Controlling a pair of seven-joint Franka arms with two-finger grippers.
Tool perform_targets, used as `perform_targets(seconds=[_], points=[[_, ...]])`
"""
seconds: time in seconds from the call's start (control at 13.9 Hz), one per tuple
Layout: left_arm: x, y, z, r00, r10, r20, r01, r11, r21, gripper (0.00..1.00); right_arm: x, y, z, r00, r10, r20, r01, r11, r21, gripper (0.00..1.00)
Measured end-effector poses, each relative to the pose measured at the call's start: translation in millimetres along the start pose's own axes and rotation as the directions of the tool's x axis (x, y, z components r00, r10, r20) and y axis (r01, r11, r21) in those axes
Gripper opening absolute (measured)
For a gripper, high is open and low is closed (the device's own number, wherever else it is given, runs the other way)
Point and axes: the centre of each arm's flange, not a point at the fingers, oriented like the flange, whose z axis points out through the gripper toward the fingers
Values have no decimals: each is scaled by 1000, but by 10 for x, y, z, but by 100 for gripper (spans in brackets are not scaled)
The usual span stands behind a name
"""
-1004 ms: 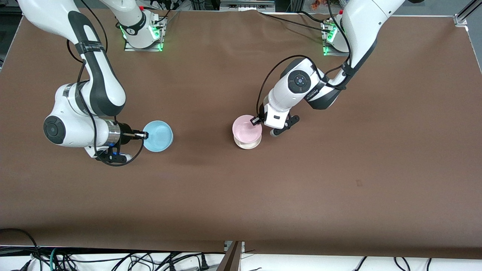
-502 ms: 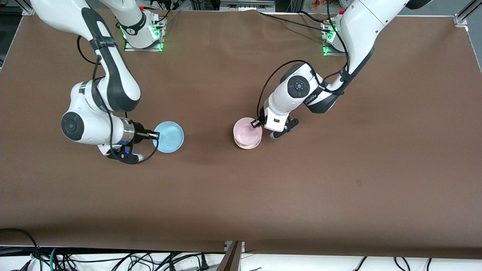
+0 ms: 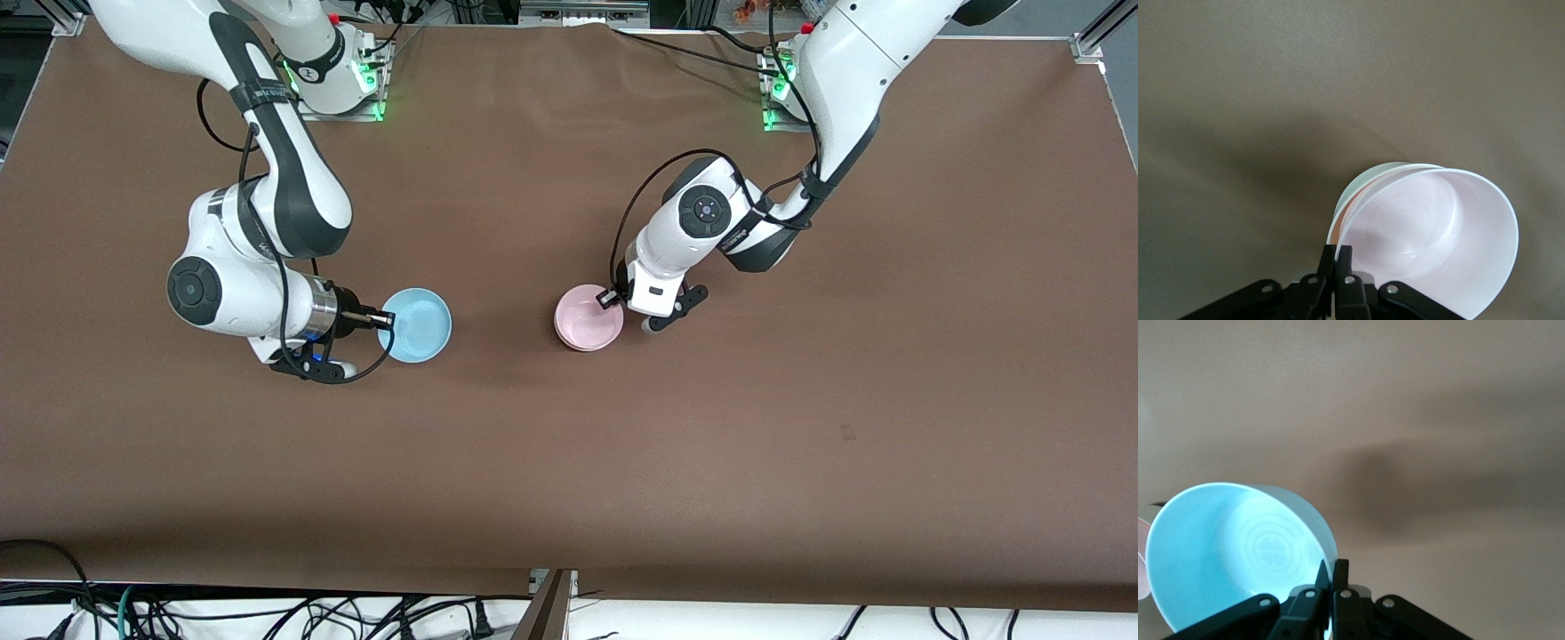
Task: Stack pink and blue bowls on white bowl
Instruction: 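Lower the pink bowl into the white bowl while the right gripper carries the blue bowl, then lower the blue bowl onto the pink bowl while the left gripper withdraws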
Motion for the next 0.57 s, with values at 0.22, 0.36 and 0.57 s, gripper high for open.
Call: perform_targets(seconds=[0.22,0.36,0.57], points=[[9,17,-14,1000,-3,-4,3,1000,-8,13,-45,-129,24,1000,16,-13,-16,1000,6,3],[61,51,-59,1000,-11,-11,11,1000,-22,33,-78,-213,41,999,33,-17,-33,999,6,3],[195,174,-226,999,-25,-31,23,998,-61,46,-156,-481,104,996,74,-51,-73,997,20,3]])
